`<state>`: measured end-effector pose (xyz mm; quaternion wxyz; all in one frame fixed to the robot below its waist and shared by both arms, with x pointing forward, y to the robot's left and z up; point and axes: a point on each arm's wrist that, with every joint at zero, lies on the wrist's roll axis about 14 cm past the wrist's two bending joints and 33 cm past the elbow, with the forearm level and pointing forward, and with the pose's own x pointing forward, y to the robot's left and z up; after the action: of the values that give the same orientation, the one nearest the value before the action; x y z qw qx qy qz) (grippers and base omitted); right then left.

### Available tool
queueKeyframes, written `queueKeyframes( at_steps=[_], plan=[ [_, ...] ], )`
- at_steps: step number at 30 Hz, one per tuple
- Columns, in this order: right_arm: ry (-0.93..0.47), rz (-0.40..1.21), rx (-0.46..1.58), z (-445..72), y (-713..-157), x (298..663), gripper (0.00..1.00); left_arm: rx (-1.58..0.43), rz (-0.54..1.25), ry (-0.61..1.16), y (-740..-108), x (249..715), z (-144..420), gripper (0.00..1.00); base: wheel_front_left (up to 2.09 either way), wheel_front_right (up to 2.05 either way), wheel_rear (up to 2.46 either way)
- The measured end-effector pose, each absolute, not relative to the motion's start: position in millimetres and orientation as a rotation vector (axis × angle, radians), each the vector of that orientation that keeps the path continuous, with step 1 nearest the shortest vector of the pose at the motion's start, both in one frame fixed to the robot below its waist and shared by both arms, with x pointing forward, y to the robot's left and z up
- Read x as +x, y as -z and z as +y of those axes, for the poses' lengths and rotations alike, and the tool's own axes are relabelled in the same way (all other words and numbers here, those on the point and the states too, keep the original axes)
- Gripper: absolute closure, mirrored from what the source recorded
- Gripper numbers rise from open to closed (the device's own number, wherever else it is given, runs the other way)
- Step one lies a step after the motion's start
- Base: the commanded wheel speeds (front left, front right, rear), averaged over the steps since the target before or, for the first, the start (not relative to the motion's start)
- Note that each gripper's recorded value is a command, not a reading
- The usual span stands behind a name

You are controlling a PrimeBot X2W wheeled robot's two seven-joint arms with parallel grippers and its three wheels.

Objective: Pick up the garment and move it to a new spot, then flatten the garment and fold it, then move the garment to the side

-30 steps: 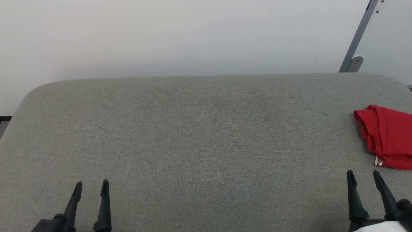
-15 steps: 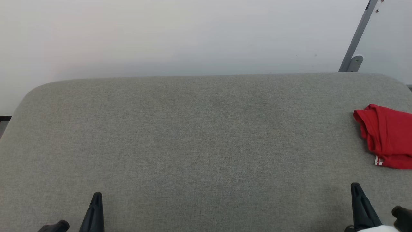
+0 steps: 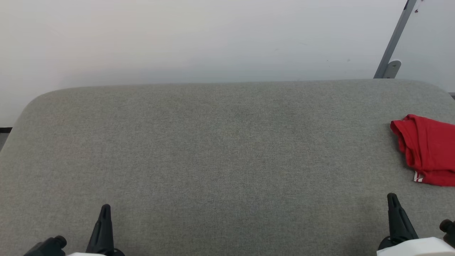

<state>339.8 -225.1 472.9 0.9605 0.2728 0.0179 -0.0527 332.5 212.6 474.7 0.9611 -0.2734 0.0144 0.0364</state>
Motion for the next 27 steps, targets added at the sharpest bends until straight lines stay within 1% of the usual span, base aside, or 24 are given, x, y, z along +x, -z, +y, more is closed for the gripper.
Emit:
queueKeyframes(
  at_steps=[27],
  plan=[
    [0.115,0.036,0.905,-219.8,-477.8,355.2,1.0,-0.907,0.028,-0.094,-480.6,351.2,213.0,1.0,0.0,0.0,0.0]
  ],
)
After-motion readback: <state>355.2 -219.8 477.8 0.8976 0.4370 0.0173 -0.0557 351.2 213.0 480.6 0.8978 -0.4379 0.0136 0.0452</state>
